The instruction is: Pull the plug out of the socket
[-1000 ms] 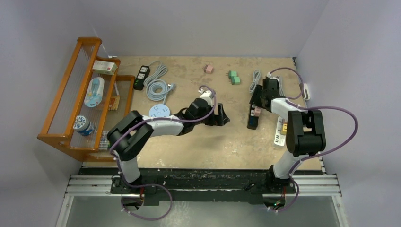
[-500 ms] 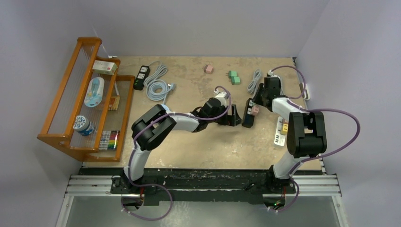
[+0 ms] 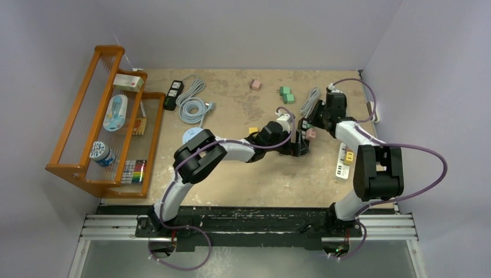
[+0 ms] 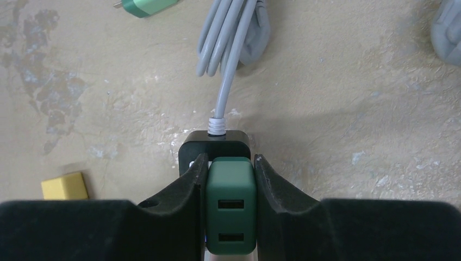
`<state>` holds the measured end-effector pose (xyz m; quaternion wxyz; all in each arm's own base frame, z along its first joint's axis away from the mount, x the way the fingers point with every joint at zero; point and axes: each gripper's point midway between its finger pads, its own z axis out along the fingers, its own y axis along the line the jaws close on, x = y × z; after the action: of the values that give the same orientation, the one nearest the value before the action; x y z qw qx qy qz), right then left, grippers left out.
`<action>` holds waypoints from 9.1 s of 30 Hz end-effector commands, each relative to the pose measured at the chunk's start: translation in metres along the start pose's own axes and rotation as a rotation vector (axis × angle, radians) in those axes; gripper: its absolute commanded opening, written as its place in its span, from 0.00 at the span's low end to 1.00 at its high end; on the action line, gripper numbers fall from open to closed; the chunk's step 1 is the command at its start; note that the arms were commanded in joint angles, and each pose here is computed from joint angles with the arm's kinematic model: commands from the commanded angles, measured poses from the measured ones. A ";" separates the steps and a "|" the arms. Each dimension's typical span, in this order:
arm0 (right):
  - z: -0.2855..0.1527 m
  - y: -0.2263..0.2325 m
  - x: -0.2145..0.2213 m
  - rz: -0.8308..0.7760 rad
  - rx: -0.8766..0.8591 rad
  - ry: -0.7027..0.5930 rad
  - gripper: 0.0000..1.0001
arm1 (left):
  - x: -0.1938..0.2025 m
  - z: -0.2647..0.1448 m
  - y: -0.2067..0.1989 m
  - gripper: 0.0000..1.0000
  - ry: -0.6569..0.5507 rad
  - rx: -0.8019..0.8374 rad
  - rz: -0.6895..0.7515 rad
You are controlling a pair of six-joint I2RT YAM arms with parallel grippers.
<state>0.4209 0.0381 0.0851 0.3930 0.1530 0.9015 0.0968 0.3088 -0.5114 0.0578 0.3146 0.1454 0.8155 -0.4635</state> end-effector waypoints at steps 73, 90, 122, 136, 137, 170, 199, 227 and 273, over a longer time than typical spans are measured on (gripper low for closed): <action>-0.118 -0.005 -0.003 0.020 0.052 -0.209 0.00 | 0.053 0.067 -0.002 0.00 0.278 0.171 -0.142; -0.134 0.060 -0.075 -0.053 -0.234 -0.423 0.00 | 0.076 0.064 0.005 0.00 0.341 0.172 -0.137; 0.122 0.133 -0.099 -0.278 -0.425 0.009 0.39 | 0.089 0.043 0.024 0.00 0.283 0.108 -0.177; 0.000 0.092 -0.170 -0.169 -0.143 -0.372 0.94 | 0.086 0.043 0.028 0.00 0.271 0.082 -0.163; -0.016 0.089 -0.167 -0.122 -0.142 -0.401 0.94 | 0.086 0.044 0.030 0.00 0.270 0.076 -0.162; -0.120 -0.029 0.038 0.105 0.127 -0.154 0.87 | 0.093 0.049 0.040 0.00 0.284 0.047 -0.197; -0.066 -0.021 0.078 0.105 0.070 0.002 0.42 | 0.091 0.047 0.030 0.00 0.280 0.097 -0.200; -0.149 0.010 -0.068 0.086 0.013 -0.490 0.00 | 0.030 0.094 0.062 0.00 0.258 -0.040 -0.250; 0.007 0.206 -0.085 -0.193 -0.545 -0.226 0.00 | -0.172 -0.268 0.173 0.82 -0.562 -0.689 -0.346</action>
<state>0.4979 0.1297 0.1875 0.5463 0.0689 0.8114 0.1958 0.4385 -0.1844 0.1537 0.4721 -0.2097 0.8237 -0.2338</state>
